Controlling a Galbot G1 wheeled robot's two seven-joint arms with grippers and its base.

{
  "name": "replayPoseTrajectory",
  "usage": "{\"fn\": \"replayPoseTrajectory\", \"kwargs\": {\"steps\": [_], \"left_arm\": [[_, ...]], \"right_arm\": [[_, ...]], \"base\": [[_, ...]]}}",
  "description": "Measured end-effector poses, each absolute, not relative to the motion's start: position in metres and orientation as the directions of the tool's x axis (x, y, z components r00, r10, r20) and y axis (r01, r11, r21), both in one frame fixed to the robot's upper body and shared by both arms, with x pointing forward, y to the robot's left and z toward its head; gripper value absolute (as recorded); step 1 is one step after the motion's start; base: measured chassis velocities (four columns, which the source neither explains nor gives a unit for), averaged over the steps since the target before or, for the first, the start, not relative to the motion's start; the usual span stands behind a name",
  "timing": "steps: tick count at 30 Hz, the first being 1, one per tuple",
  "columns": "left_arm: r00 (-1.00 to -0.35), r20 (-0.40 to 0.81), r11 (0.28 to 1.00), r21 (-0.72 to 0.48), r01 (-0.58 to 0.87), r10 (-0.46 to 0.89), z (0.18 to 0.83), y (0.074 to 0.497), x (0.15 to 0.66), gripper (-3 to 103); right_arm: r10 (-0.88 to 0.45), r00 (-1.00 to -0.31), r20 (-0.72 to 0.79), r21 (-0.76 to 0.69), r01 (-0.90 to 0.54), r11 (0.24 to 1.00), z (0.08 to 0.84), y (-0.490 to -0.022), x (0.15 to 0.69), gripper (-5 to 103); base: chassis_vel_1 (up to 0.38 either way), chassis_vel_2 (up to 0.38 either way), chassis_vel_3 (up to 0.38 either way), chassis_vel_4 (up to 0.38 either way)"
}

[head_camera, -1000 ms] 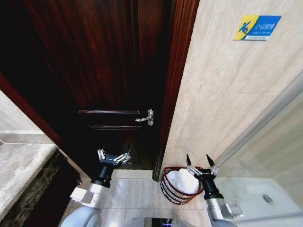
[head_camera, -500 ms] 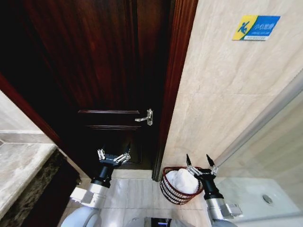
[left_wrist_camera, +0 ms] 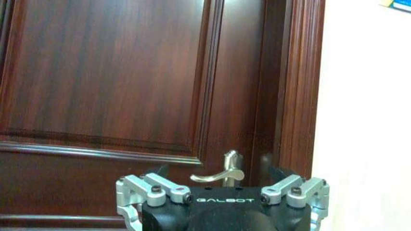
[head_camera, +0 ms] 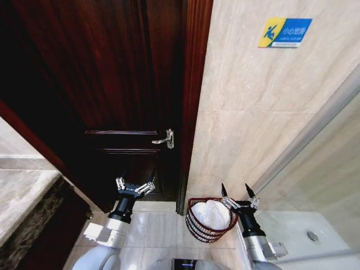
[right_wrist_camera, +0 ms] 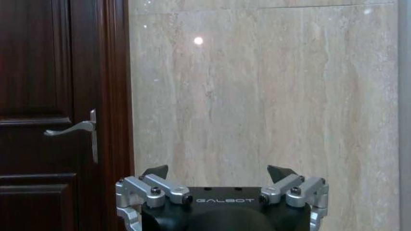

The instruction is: Discard the used towel into the hamper.

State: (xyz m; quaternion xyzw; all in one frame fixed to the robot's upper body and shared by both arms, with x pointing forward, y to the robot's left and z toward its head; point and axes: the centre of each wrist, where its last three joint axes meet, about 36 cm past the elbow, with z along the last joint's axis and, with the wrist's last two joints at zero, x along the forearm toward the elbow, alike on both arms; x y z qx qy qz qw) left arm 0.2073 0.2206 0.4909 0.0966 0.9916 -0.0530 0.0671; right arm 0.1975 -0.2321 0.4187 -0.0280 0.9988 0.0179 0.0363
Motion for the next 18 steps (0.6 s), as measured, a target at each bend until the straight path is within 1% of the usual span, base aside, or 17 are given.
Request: {"fn": "replayPoseTrajectory", "kwargs": {"steps": [18], "left_arm": [[-0.972, -0.143, 0.976, -0.092, 0.198, 0.184, 0.4909, 0.2206, 0.2072, 100]], "right_arm": [[-0.055, -0.996, -0.074, 0.034, -0.057, 0.998, 0.4187, -0.2321, 0.1975, 100]], "base": [[0.001, -0.001, -0.003, 0.0]]}}
